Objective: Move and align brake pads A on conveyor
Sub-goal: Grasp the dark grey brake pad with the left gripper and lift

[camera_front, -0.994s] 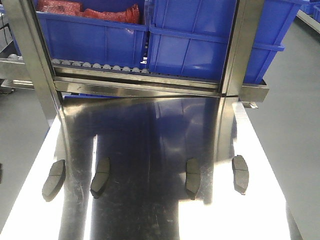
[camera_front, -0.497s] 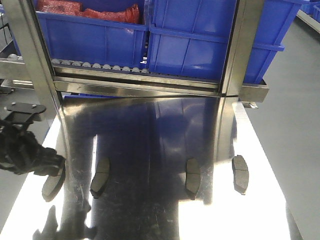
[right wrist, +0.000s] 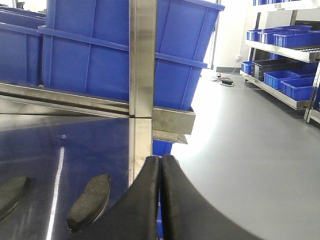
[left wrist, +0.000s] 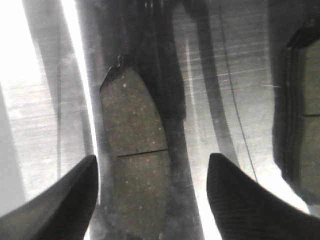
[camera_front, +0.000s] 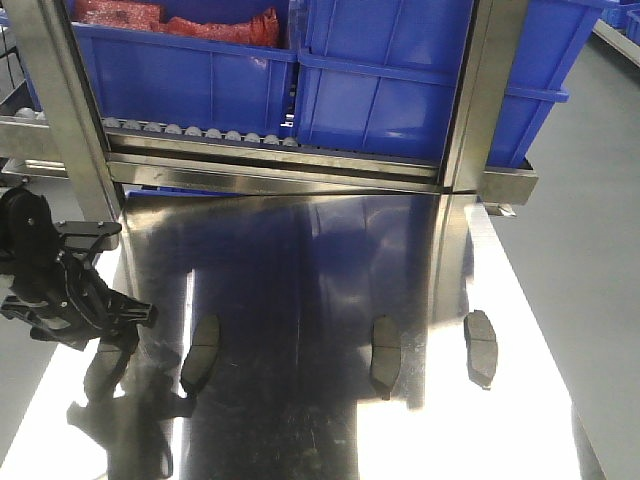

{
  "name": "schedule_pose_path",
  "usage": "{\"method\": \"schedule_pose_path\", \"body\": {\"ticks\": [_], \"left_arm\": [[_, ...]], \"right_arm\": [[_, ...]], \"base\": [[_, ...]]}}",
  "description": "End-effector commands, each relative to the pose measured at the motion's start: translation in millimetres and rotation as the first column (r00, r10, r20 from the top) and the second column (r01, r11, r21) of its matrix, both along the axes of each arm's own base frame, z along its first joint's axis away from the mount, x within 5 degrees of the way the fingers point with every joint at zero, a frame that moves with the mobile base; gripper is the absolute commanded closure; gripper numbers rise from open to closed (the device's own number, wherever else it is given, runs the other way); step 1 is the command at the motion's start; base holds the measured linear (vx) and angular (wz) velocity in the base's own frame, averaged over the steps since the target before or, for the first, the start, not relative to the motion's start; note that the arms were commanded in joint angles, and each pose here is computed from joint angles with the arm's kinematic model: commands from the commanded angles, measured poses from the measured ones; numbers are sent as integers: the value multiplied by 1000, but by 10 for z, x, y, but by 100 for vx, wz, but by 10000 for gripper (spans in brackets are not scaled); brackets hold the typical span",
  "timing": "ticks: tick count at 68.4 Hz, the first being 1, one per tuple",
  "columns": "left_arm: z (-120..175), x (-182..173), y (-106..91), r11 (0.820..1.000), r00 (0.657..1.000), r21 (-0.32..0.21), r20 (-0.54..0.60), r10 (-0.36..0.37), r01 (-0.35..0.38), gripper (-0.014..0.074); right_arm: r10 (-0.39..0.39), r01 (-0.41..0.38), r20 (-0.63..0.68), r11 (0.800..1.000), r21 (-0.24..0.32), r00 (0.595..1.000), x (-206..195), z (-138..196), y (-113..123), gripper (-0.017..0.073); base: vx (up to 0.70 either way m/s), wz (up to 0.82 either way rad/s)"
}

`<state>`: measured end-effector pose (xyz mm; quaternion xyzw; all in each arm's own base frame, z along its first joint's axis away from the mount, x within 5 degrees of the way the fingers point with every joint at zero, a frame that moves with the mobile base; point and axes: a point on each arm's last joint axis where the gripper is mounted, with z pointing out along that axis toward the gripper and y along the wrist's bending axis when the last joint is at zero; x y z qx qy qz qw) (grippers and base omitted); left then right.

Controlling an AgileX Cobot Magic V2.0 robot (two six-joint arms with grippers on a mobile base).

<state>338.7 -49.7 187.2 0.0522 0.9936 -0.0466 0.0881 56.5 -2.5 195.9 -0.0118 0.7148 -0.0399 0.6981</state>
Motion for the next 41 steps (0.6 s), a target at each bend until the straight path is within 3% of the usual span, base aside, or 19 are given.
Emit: {"method": "schedule_pose_path", "body": {"ticks": [1,10,41], "left_arm": [[168,47,-21,1000,998,-17,67,21,-20,132],[112,64,-13,999,997,-11,51,54,-53,132],[-59,106,-19,998,998,-5,13,56,-55,162]], "right_arm": [[1,0,75,1000,-11,997,-4,35,2,571],[1,0,75,1000,-11,997,-4,35,2,571],[1,0,75,1000,-11,997,-4,35,2,571]], "base": [[0,0],[0,0],[0,0]]}}
